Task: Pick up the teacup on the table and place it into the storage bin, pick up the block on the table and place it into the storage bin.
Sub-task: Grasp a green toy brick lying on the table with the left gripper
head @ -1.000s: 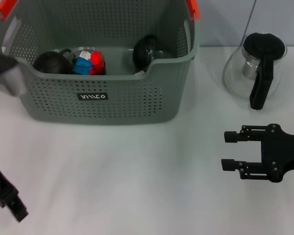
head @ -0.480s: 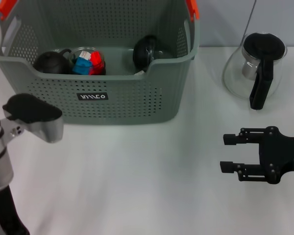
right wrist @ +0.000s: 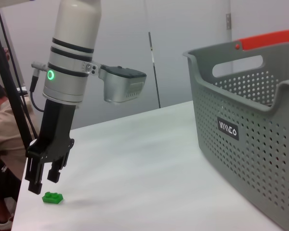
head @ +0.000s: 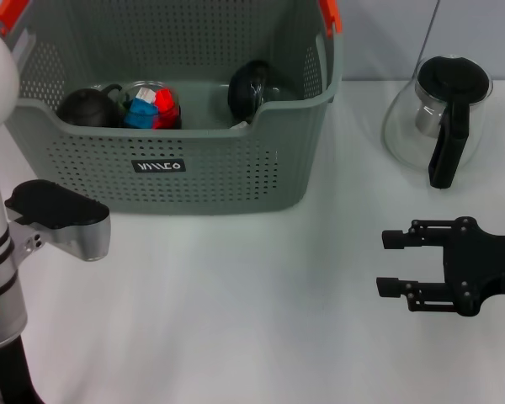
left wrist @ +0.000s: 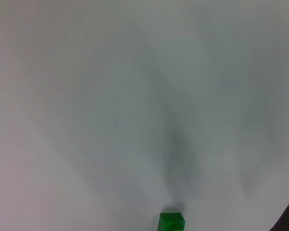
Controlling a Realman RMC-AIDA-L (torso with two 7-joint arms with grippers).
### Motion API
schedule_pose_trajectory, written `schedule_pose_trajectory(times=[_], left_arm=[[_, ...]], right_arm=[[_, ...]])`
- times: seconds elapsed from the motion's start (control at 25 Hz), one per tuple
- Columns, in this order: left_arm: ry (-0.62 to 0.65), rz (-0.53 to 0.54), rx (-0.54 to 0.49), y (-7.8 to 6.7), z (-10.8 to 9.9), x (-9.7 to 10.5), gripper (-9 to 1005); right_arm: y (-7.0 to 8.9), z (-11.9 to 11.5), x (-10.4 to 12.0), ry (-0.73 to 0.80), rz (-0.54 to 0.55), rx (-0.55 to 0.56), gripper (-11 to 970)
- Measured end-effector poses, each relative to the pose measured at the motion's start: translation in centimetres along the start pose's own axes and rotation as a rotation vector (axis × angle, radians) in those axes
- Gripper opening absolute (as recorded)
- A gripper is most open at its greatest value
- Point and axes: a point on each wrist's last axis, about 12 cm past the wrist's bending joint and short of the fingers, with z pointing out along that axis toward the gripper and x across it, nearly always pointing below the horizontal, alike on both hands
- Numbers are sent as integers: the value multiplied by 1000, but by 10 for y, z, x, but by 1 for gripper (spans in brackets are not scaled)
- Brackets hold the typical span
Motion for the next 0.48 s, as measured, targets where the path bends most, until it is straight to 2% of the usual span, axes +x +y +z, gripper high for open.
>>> schedule_pose_trajectory(times=[0.48], left_arm=[[5, -14, -16, 0, 3, -6, 442]], right_arm=[[1, 1, 2, 1, 1, 7, 699]])
